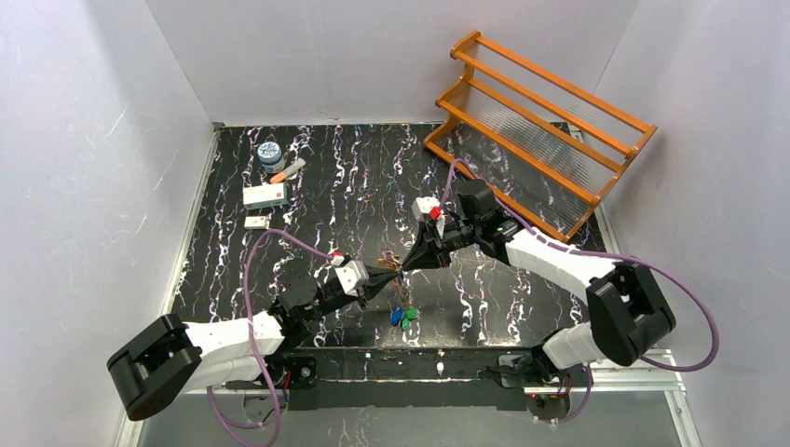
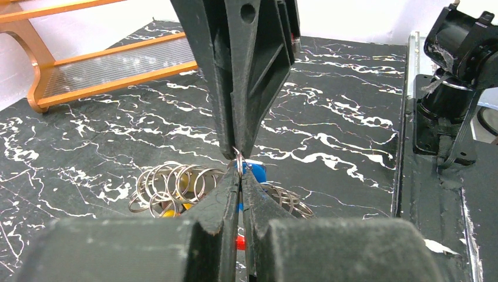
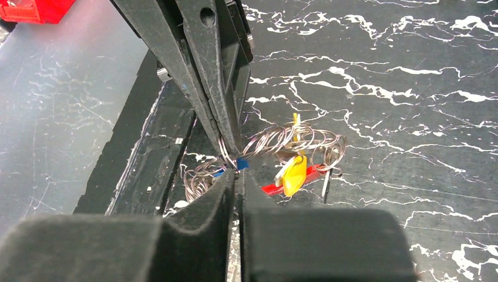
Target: Put the keys on the keyring
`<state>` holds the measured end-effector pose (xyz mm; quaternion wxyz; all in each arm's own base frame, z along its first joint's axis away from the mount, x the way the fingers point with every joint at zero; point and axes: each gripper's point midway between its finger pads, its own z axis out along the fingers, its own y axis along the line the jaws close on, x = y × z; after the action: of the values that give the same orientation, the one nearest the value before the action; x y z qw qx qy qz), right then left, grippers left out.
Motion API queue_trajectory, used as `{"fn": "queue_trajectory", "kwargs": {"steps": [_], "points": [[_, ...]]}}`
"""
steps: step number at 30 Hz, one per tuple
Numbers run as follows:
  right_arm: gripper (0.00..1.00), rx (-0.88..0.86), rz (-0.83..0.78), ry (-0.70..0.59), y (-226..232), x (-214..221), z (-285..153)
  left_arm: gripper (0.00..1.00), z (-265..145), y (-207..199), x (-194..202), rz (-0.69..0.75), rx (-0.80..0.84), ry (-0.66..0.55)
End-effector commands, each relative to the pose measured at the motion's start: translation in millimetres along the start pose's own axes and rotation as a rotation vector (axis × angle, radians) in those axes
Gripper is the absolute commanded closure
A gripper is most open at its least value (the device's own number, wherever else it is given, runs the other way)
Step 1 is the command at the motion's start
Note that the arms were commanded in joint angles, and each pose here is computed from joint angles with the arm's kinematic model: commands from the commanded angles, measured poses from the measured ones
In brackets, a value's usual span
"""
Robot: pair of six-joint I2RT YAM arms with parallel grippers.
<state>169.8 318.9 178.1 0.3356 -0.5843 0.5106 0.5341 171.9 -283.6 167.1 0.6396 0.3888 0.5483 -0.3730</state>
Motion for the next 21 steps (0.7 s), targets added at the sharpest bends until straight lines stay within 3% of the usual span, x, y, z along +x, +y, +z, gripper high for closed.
{"fn": "queue_trajectory", "kwargs": {"steps": [1,3,21], "points": [[0.90,-0.039,-0.045,-0.034,0.5,-17.8,0.4,1.00,1.8,5.1,-22.9,0.017,-0.023,-0.086],[0.99,-0.040,-0.046,-0.029,2.0,-16.8,0.1,1.00,1.6,5.5,-23.2,0.017,-0.026,-0.087],[0.99,0.093,0.001,0.059,-10.2,10.5,-6.4,1.00,2.3,7.3,-25.2,0.021,-0.034,-0.092]]}}
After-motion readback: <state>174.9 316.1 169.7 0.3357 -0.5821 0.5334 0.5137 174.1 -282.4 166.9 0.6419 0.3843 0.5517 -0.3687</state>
